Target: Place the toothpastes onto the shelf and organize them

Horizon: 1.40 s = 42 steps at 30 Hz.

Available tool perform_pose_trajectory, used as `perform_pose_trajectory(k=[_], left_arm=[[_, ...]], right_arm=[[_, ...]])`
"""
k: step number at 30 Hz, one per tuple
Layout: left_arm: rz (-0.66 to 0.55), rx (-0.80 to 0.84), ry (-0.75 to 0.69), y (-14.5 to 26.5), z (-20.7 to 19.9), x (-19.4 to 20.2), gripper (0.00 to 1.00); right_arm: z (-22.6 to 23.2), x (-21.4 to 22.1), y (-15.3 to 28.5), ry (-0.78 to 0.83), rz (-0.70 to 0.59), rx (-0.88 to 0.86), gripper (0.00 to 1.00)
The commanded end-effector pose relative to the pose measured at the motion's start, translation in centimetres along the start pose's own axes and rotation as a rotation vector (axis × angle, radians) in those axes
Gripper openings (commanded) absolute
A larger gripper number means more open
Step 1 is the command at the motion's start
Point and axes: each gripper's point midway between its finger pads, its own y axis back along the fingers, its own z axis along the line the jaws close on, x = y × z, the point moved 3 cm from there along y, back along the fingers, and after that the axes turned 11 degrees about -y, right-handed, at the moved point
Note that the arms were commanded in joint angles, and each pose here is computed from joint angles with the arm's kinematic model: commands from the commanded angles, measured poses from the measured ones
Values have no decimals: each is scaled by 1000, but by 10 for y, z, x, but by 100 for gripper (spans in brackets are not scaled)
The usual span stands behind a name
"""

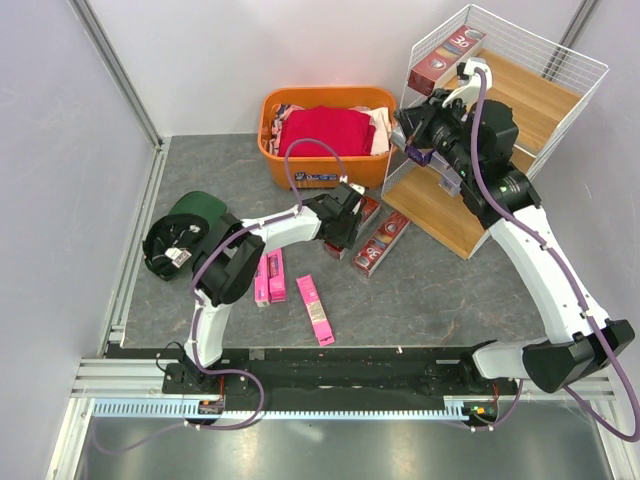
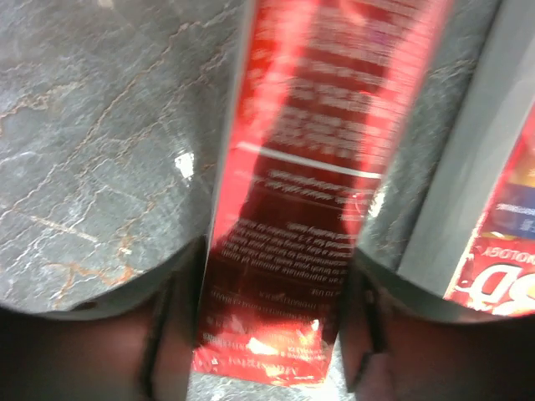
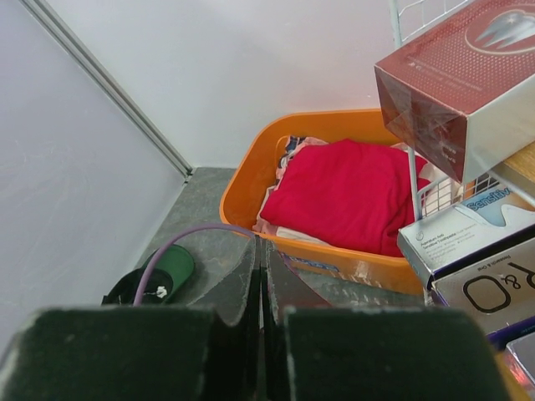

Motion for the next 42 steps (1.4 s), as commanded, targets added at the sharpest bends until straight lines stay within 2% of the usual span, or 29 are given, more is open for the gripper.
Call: perform_pose_trajectory(k=[1, 3, 8, 14, 23, 27, 31, 36, 40, 42], left_arm=[[-71, 29, -15, 5, -6, -18, 50], [-107, 33, -5, 15, -5, -22, 49], [-214, 38, 25, 55, -1, -34, 48], [-403, 39, 58, 138, 2, -58, 47], [-721, 121, 113, 263, 8, -88, 46], [-822, 174, 122, 303, 7, -95, 45], [-869, 201, 111, 323, 3, -102, 44], [-868, 211, 101, 322, -2, -107, 44], [-873, 213, 105, 321, -3, -113, 44], [-888, 236, 103, 324, -6, -116, 44]], right_arm=[[10, -6, 12, -6, -15, -36, 4], [9, -3, 13, -6, -6, -35, 11], [6, 4, 15, -12, 12, -34, 37], [4, 18, 13, -34, 55, -52, 57], [7, 30, 9, -73, 105, -89, 74], [14, 35, 7, -105, 132, -133, 81], [27, 41, 6, -157, 168, -218, 86], [34, 49, 6, -196, 201, -276, 87], [40, 51, 11, -200, 211, -306, 98], [39, 53, 11, -203, 217, -304, 98]])
